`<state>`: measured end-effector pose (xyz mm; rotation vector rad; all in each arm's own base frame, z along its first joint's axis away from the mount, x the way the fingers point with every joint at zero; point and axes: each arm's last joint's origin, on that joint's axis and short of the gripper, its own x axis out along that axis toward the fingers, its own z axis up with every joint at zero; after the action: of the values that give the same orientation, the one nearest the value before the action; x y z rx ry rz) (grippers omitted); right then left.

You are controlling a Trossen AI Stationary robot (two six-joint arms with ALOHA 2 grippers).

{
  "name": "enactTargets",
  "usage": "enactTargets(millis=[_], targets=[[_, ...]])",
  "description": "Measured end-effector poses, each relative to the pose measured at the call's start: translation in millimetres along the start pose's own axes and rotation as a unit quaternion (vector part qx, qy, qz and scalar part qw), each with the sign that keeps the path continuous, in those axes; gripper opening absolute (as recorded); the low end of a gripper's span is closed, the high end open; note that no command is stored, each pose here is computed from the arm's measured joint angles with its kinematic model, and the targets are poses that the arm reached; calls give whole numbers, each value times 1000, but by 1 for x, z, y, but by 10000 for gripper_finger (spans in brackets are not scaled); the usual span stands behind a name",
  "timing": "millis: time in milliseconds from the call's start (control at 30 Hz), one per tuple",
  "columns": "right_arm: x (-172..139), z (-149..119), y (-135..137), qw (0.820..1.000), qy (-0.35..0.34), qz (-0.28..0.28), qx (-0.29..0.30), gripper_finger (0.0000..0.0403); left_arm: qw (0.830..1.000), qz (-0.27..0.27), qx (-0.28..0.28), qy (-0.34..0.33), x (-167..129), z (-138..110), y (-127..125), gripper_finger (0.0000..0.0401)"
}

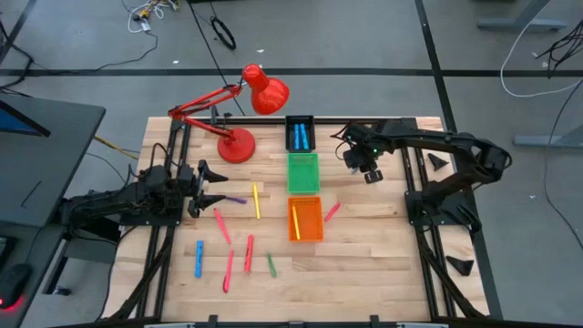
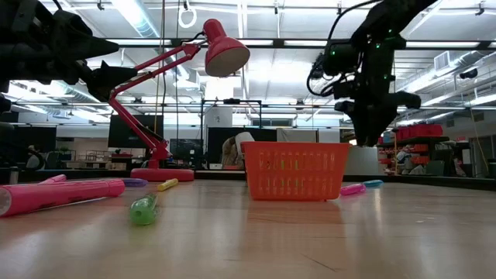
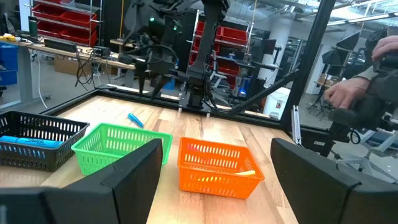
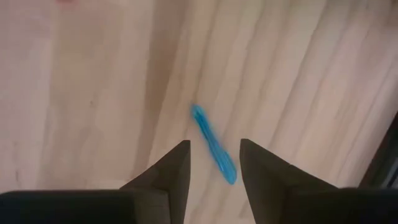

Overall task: Pick & Place Markers
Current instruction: Put the blue marker into the green bin

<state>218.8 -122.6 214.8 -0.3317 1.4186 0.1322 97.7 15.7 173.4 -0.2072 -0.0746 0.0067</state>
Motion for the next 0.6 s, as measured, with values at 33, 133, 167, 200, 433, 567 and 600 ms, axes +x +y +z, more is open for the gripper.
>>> enactTargets(millis=[33,133,167,200,433,567,600], targets=[[2,-1,-2,1000,3,1,5,141,1000,0,0,0,0,0,0,307],[8,-5,-8,999,12,8,37,141,1000,0,0,0,0,0,0,307],[10,-5,-9,998,14,10,54,141,1000,0,0,0,0,0,0,307],[11,-7,-10,997,16,10,74,141,1000,0,0,0,0,0,0,307],[15,-11,-15,960,23,8,279,141,1000,0,0,0,0,0,0,307],[15,-10,-17,914,17,1,405,141,1000,0,0,0,0,0,0,307],[15,-10,-17,900,16,0,435,141,1000,0,0,0,0,0,0,307]])
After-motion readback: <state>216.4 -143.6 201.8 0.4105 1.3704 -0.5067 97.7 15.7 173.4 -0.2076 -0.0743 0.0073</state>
